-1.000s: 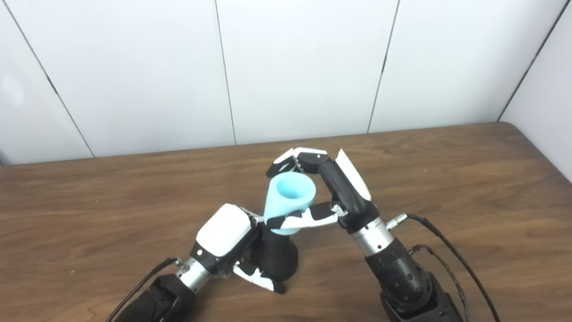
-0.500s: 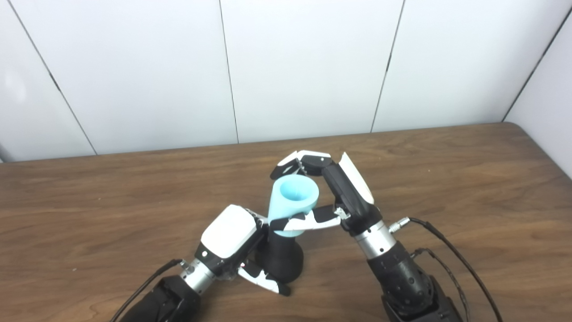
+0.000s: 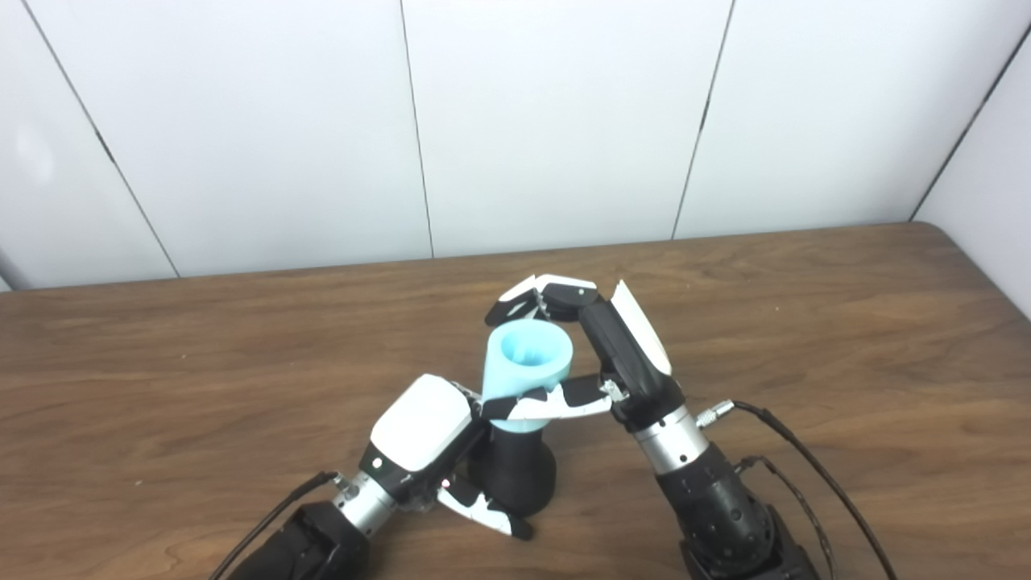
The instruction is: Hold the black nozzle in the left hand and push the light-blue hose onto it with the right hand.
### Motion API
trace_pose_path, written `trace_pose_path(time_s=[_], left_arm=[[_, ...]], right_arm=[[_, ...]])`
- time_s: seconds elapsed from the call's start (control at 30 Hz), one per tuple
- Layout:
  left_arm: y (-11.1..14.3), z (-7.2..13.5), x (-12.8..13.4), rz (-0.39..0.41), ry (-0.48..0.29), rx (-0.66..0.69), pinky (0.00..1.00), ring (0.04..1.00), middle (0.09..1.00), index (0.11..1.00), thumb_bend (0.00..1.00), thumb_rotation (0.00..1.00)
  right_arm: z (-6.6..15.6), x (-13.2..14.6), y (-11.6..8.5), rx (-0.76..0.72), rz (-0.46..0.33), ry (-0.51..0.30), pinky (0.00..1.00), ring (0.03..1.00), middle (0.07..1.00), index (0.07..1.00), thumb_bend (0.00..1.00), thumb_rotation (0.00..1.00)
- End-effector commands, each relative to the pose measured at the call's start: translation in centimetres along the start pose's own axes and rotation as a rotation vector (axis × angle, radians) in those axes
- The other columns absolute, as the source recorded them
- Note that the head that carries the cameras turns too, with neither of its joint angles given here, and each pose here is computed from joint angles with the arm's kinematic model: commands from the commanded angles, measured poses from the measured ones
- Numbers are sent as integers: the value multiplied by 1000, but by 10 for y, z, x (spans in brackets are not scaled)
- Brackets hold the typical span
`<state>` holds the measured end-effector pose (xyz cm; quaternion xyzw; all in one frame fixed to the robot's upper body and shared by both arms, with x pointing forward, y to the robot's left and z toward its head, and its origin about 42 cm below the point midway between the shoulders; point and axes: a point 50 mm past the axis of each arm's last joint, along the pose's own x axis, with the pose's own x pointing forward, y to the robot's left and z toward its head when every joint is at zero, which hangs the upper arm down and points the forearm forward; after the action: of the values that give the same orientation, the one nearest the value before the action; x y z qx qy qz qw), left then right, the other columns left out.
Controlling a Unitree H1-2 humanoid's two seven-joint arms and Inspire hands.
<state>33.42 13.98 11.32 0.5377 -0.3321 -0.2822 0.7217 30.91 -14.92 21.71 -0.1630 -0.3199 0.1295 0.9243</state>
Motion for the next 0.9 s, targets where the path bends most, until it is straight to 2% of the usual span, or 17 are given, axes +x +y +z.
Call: trace_pose_path(time_s=[0.0, 0.3, 0.5, 0.7, 0.87], left_arm=[[-66, 29, -47, -204, 52, -105, 92, 147, 223, 482, 518, 40], [-65, 28, -47, -206, 60, -109, 88, 143, 215, 482, 518, 39], [-65, 27, -46, -204, 57, -104, 91, 148, 226, 481, 518, 40], [-67, 26, -46, -209, 61, -106, 95, 150, 228, 482, 518, 39], [-68, 24, -47, -219, 59, -96, 94, 150, 229, 482, 518, 40]], right_arm=[[11, 11, 1, 17, -10, -84, 193, 260, 453, 528, 521, 0], [11, 7, 4, 8, 27, -67, 196, 265, 454, 526, 521, 0], [14, 9, -7, -22, 41, -66, 190, 260, 454, 525, 521, 0], [21, 10, -19, -50, 46, -52, 255, 309, 453, 526, 521, 0], [20, 6, -24, -80, 52, -49, 205, 263, 453, 528, 521, 0]])
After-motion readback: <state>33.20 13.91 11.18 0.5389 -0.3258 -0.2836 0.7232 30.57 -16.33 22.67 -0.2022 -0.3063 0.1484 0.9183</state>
